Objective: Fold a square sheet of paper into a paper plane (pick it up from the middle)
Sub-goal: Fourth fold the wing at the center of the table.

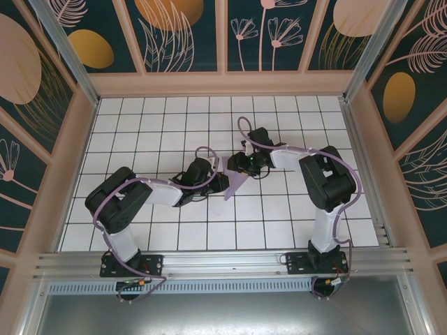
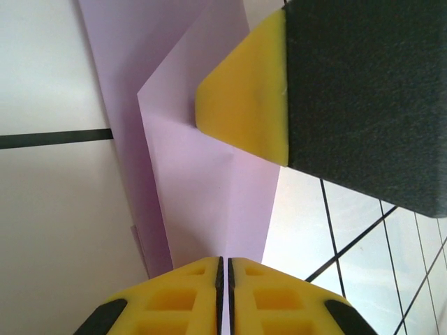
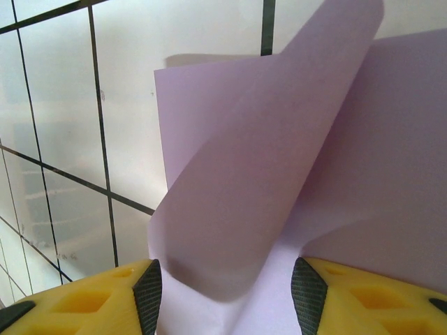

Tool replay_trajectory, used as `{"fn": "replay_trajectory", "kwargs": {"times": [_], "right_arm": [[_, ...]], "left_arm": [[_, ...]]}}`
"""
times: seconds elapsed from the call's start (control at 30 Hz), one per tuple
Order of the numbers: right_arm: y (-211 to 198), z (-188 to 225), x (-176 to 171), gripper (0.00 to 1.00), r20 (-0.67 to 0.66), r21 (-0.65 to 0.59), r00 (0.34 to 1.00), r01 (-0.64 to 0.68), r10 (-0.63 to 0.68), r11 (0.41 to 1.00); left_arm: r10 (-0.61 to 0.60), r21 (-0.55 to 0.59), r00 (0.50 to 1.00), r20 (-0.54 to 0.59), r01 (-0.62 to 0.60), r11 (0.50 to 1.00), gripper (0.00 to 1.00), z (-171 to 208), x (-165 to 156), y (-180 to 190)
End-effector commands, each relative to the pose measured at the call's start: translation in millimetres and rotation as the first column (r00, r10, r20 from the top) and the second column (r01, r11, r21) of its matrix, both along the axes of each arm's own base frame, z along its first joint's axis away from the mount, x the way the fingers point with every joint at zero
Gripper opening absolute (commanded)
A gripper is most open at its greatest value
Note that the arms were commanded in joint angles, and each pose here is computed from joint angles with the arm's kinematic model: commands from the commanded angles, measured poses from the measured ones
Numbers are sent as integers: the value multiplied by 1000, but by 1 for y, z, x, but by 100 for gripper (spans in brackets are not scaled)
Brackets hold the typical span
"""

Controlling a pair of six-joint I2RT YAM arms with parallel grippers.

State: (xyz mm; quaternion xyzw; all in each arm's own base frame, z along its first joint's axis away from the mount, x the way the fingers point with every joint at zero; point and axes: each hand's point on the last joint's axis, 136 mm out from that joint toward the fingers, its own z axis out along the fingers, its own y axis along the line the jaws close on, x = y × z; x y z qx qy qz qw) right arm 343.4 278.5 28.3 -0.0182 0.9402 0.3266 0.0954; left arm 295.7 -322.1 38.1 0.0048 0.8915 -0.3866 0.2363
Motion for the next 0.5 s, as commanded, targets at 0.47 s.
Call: {"fn": "replay_trajectory", "kwargs": {"times": [0.47], "right_arm": [[-29, -50, -25, 50, -95, -160, 995, 5, -21, 987]], "left_arm": [[-5, 5, 1000, 0, 5, 1000, 14, -1, 2, -1]]}}
